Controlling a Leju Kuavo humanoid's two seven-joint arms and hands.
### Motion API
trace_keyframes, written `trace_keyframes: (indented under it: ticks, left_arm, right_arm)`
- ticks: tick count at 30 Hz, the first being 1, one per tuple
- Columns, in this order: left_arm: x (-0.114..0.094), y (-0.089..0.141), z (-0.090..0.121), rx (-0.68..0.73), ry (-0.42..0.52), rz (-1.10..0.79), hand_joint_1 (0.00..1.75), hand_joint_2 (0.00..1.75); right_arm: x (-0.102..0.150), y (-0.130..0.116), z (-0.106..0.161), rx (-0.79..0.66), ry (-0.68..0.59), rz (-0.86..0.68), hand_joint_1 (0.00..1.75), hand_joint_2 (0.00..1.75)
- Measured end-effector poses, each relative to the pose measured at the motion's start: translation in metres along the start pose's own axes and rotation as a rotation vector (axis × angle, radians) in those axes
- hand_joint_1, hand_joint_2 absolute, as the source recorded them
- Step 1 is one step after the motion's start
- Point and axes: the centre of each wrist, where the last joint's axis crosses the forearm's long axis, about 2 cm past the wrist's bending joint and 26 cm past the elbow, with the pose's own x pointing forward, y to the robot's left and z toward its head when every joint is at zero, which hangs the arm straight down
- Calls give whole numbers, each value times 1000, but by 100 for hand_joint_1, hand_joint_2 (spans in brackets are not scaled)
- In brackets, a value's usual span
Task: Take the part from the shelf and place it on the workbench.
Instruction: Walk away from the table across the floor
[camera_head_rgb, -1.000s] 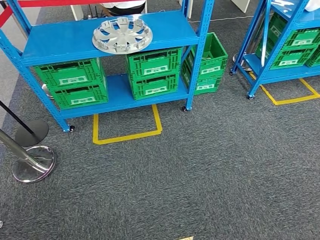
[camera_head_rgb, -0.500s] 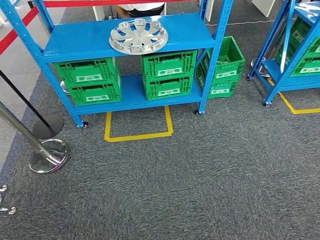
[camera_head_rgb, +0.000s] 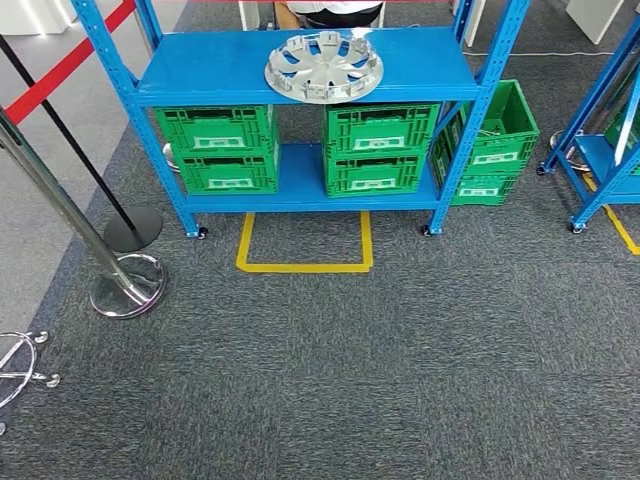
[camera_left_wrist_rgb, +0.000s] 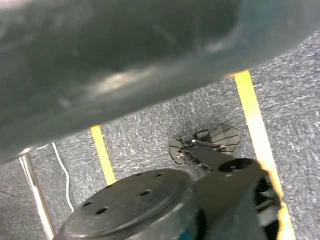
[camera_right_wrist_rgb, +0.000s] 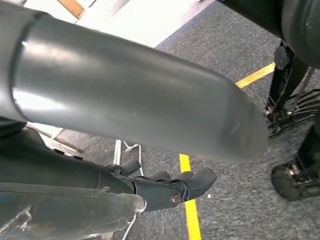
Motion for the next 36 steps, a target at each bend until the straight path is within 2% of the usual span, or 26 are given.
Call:
trace_keyframes:
  ticks: [36]
  left_arm:
    - [4, 3, -3, 10, -18, -35, 0, 0]
  right_arm:
    - [-6, -5, 4, -9, 3, -9, 0, 0]
